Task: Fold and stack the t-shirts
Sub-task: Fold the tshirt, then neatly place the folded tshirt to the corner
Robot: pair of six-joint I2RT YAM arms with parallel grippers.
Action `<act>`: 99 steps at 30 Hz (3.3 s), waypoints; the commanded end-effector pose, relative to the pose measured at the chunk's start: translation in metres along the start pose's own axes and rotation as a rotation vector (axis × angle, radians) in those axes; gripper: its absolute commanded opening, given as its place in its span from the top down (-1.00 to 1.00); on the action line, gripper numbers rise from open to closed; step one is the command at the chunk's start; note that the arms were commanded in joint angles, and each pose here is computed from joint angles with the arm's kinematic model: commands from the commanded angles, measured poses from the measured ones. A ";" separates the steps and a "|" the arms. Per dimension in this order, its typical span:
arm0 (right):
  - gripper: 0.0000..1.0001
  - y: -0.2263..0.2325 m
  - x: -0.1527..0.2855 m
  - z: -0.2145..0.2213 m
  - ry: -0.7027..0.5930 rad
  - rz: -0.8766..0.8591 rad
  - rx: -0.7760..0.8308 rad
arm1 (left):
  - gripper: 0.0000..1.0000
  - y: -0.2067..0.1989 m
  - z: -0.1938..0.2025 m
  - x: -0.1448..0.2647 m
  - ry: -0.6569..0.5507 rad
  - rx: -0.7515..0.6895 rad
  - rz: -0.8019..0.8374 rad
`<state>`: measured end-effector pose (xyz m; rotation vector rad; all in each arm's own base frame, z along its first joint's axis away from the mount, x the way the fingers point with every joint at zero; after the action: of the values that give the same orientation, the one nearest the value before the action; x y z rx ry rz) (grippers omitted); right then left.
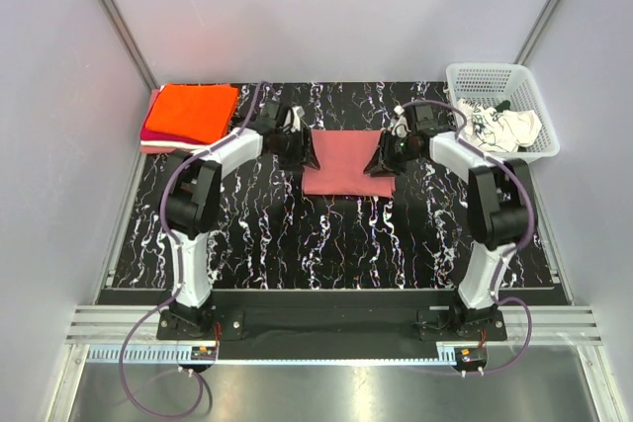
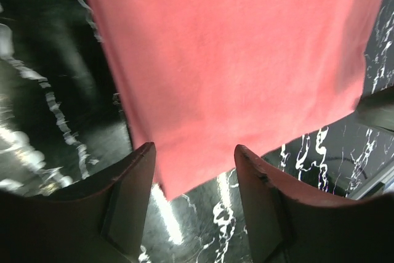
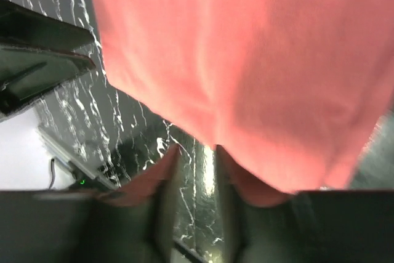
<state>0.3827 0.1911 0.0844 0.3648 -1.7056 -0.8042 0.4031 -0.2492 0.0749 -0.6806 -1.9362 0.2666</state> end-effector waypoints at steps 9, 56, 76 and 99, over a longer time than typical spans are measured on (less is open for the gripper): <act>-0.23 -0.042 0.042 -0.041 -0.174 0.164 0.083 | -0.26 0.015 -0.053 0.027 -0.099 -0.137 0.130; 0.31 -0.072 0.041 -0.035 -0.142 0.209 -0.030 | -0.20 0.052 -0.037 -0.059 -0.149 0.075 0.093; 0.17 0.017 0.145 -0.004 -0.360 -0.015 0.067 | 1.00 0.004 -0.035 -0.042 -0.098 0.081 -0.024; 0.13 0.048 0.191 0.008 -0.450 -0.074 0.100 | 1.00 -0.035 -0.039 0.057 -0.178 -0.177 -0.297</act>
<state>0.3259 0.1094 0.2245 0.2912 -2.1057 -0.8760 0.3929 -0.2609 0.1334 -0.4713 -2.1692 0.0733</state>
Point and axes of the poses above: each gripper's point midway between its finger pads, its own x axis back along the fingers, its own y axis along the line the jaws close on, z = x × y, the point moved 2 cm from there along x, back along the fingers, and after that the axes turned 11 degrees about -x, right-handed, at the moved point
